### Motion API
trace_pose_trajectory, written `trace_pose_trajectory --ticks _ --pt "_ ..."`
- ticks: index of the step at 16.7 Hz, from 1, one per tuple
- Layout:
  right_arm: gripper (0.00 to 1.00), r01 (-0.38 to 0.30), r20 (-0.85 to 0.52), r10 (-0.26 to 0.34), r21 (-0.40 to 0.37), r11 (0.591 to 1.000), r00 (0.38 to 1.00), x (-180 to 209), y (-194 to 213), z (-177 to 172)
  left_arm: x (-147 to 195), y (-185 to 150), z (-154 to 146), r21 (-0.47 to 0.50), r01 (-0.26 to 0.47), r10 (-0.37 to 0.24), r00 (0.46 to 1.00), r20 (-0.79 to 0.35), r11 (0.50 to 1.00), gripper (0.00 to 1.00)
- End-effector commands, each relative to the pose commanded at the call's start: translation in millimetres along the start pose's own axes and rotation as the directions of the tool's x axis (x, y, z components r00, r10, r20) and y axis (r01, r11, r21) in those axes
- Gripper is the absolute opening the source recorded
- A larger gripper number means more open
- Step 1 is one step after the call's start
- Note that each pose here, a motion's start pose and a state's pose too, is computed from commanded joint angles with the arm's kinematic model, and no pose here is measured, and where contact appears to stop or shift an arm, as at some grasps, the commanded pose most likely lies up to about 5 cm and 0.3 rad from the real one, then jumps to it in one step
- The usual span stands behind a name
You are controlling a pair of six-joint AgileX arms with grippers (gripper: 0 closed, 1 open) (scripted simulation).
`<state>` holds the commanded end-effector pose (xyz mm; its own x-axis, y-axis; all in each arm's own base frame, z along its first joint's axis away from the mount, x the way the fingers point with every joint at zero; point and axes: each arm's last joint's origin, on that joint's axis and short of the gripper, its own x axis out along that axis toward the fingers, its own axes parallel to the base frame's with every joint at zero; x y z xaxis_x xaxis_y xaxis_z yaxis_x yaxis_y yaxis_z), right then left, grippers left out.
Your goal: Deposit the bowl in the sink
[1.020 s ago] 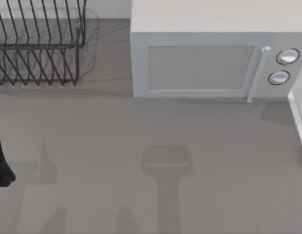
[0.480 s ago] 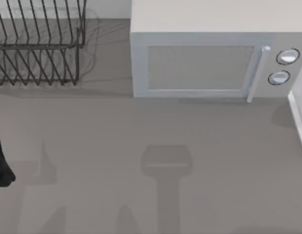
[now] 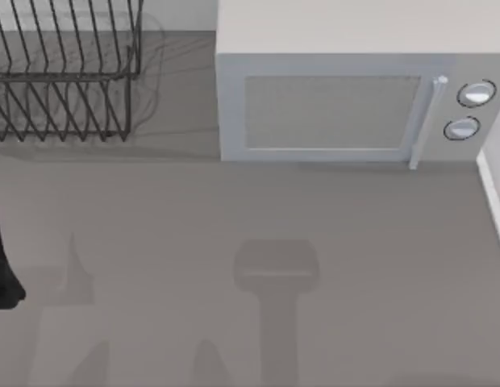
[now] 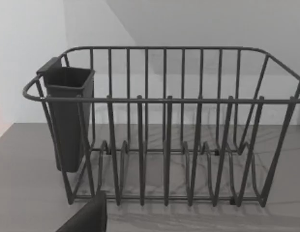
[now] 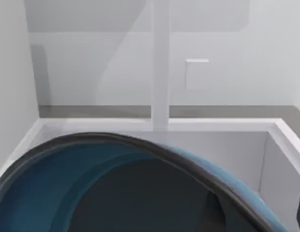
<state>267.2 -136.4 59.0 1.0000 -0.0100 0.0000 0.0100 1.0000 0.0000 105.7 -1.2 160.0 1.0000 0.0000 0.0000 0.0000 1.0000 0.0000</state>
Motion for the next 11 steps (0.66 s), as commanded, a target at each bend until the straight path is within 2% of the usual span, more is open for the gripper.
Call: trace_pose_trajectory --ticks 5,11 --pt "0.98 0.000 0.000 0.000 0.000 1.000 1.000 0.0 0.0 0.0 0.0 0.0 0.0 0.000 0.000 0.000 1.000 0.000 1.000 1.00" --pt "1.00 0.000 0.000 0.000 0.000 1.000 1.000 0.0 0.0 0.0 0.0 0.0 0.0 0.000 0.000 0.000 1.000 0.000 1.000 1.00"
